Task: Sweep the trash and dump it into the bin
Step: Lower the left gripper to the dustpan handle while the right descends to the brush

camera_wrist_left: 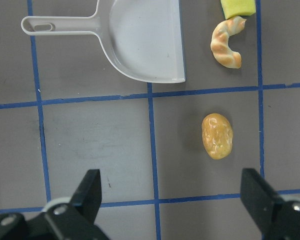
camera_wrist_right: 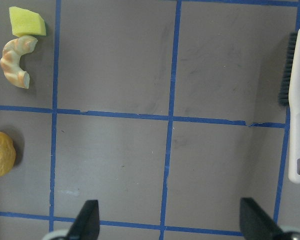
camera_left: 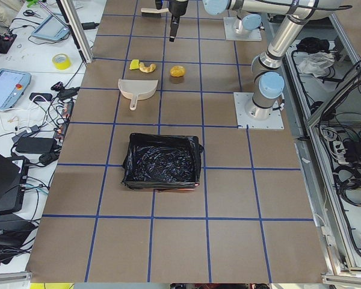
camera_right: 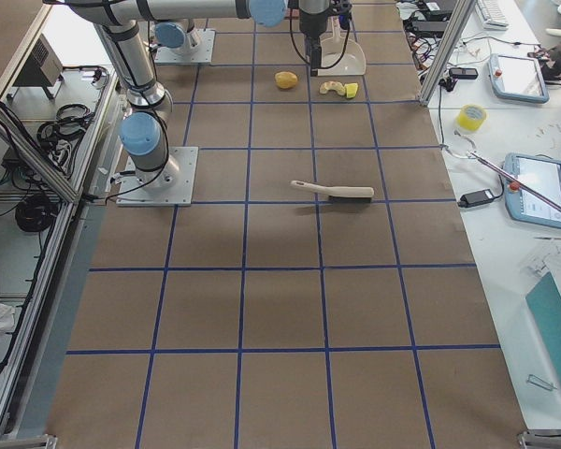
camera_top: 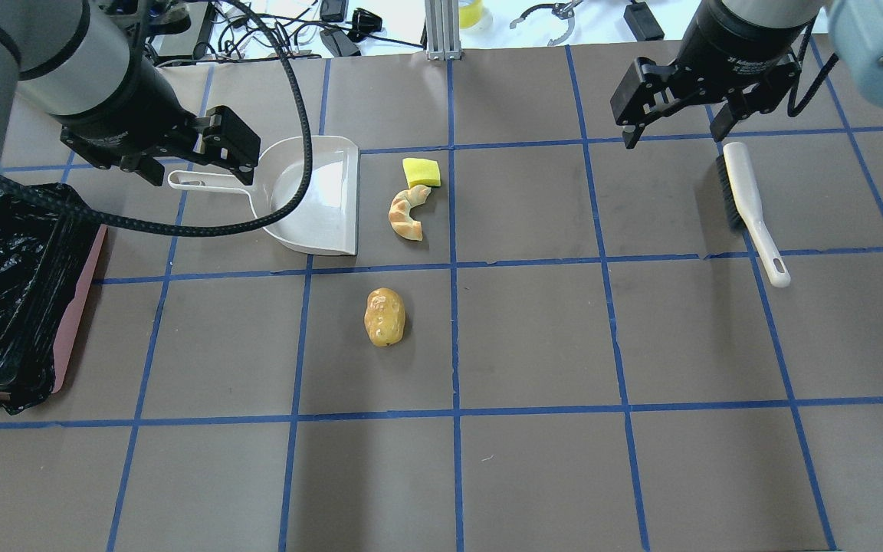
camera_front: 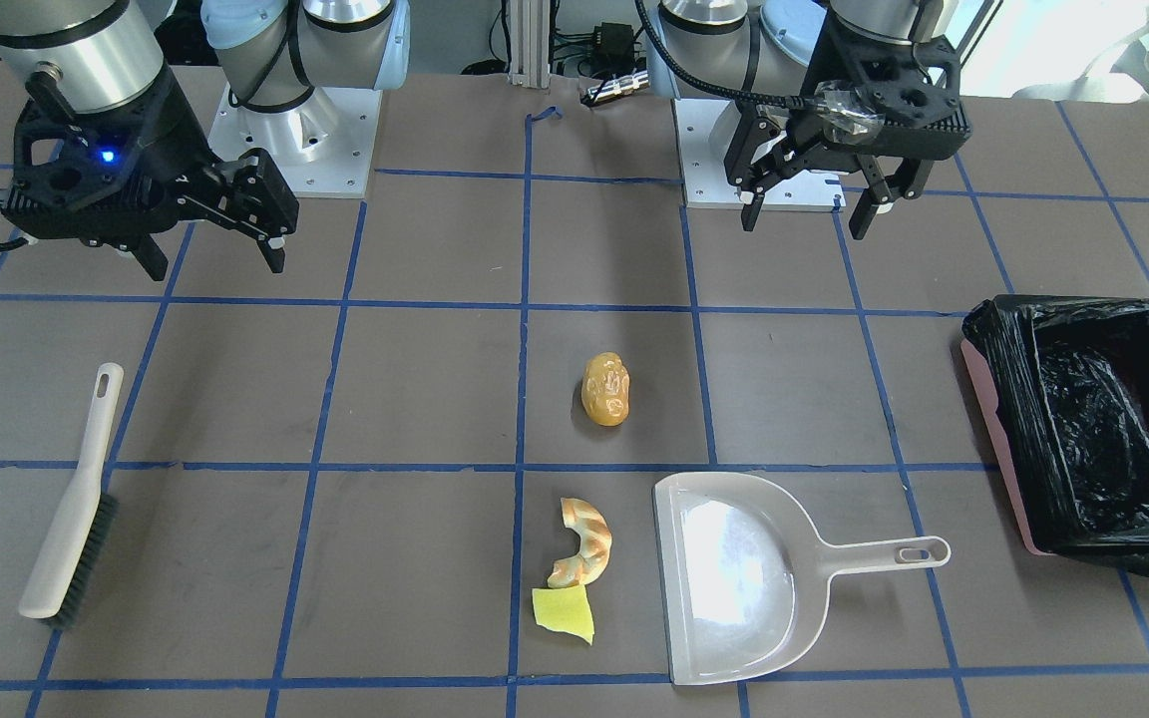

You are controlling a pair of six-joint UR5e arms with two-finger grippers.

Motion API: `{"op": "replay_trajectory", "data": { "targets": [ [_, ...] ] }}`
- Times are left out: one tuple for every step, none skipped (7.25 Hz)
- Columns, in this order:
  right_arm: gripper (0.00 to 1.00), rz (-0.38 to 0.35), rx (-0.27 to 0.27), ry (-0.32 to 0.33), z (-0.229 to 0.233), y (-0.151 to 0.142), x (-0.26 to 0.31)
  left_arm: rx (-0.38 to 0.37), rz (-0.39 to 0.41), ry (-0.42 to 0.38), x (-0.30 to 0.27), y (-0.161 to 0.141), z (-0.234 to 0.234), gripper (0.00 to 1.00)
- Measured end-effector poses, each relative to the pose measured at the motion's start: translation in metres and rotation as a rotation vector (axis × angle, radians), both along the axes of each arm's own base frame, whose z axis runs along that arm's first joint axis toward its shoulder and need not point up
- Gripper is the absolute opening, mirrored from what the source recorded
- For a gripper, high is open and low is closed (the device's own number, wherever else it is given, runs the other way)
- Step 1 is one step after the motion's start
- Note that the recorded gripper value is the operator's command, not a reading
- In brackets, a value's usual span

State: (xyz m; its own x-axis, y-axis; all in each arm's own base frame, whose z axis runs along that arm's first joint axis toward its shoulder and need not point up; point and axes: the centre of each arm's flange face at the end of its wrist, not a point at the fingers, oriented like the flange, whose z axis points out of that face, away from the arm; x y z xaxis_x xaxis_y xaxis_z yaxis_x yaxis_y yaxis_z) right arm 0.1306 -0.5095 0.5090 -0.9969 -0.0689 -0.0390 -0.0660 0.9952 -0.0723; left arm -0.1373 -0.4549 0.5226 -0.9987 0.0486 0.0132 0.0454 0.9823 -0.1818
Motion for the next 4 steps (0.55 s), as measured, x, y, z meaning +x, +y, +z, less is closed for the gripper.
{"op": "replay_trajectory", "data": {
  "targets": [
    [0.99, -0.003, -0.004, 0.000, -0.001, -0.002, -0.002, 0.003, 0.002, 0.000, 0.001, 0.000, 0.000, 1.00],
    [0.99, -0.003, 0.000, 0.002, -0.006, -0.007, -0.009, 0.008, 0.003, 0.000, 0.001, 0.001, -0.001, 1.00],
    [0.99, -0.001, 0.020, 0.007, -0.020, -0.016, -0.025, 0.015, 0.005, 0.000, 0.002, 0.000, -0.004, 1.00],
    [1.00, -0.020, 0.031, 0.014, -0.038, -0.023, -0.051, 0.024, 0.003, 0.000, 0.003, -0.003, -0.007, 1.00]
  ]
}}
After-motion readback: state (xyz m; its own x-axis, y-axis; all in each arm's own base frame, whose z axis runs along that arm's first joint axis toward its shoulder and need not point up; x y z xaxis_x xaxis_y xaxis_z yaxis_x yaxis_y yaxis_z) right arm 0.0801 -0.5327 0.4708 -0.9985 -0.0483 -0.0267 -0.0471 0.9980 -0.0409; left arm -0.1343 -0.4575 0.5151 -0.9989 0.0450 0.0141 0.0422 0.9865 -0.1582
